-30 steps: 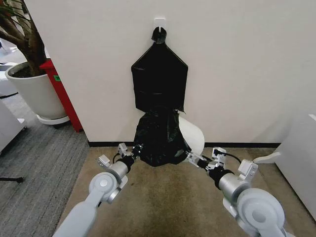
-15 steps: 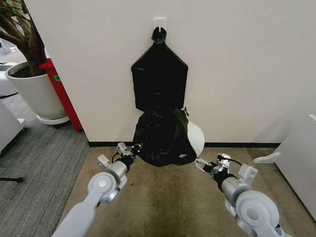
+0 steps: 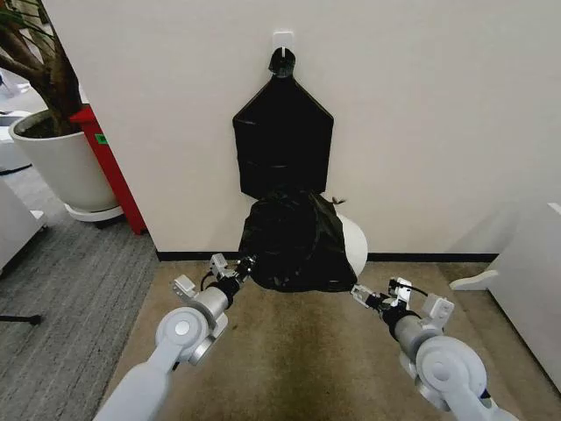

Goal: Place the garbage bag over the trash bin.

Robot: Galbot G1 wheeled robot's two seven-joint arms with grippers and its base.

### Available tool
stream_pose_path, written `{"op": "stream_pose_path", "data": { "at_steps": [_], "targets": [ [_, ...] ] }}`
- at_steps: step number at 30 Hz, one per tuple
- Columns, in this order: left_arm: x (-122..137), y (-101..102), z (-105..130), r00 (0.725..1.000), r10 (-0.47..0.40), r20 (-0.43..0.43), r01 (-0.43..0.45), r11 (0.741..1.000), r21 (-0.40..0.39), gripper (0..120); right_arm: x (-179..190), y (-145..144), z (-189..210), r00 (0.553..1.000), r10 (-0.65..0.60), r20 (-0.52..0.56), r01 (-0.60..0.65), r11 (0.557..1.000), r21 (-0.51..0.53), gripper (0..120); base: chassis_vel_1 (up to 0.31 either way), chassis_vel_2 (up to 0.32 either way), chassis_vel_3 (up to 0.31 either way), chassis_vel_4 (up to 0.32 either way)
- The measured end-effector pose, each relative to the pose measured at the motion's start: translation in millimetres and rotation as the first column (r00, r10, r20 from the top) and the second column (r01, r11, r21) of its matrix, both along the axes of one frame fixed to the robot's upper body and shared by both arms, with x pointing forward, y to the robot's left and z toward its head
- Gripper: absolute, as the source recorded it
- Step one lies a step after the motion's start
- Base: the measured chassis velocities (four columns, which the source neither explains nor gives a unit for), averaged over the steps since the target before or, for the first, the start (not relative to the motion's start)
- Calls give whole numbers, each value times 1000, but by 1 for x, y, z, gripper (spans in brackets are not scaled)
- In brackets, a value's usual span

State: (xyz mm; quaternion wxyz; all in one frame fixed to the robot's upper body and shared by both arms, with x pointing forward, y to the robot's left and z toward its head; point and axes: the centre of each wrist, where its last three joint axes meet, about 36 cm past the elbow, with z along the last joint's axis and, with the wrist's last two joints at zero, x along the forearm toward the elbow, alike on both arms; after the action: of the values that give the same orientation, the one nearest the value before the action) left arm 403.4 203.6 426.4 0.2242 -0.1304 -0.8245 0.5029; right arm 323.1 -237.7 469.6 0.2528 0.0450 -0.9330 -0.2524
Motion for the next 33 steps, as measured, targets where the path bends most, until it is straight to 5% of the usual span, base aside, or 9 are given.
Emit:
{"op": "stream_pose_path", "data": {
  "at_steps": [7, 13, 23, 33],
  "targets": [
    [-8, -14, 25, 1000, 21, -5, -21, 991, 132, 3, -26, 13, 23, 998, 40, 49, -41, 999, 24, 100, 0, 0, 0, 0],
    [-11, -16, 38, 998, 45, -38, -38, 985, 167, 3, -34, 12, 27, 996, 41, 74, -42, 999, 11, 100, 0, 0, 0, 0],
    [-6, -6, 46, 994, 32, -101, -32, 999, 0, 3, -31, 0, 3, 998, 35, 58, -35, 999, 11, 100, 0, 0, 0, 0],
    [-3, -4, 49, 993, 15, -117, -19, 999, -35, 3, -37, 4, 21, 993, 17, 113, -24, 998, 60, 100, 0, 0, 0, 0]
  ]
}}
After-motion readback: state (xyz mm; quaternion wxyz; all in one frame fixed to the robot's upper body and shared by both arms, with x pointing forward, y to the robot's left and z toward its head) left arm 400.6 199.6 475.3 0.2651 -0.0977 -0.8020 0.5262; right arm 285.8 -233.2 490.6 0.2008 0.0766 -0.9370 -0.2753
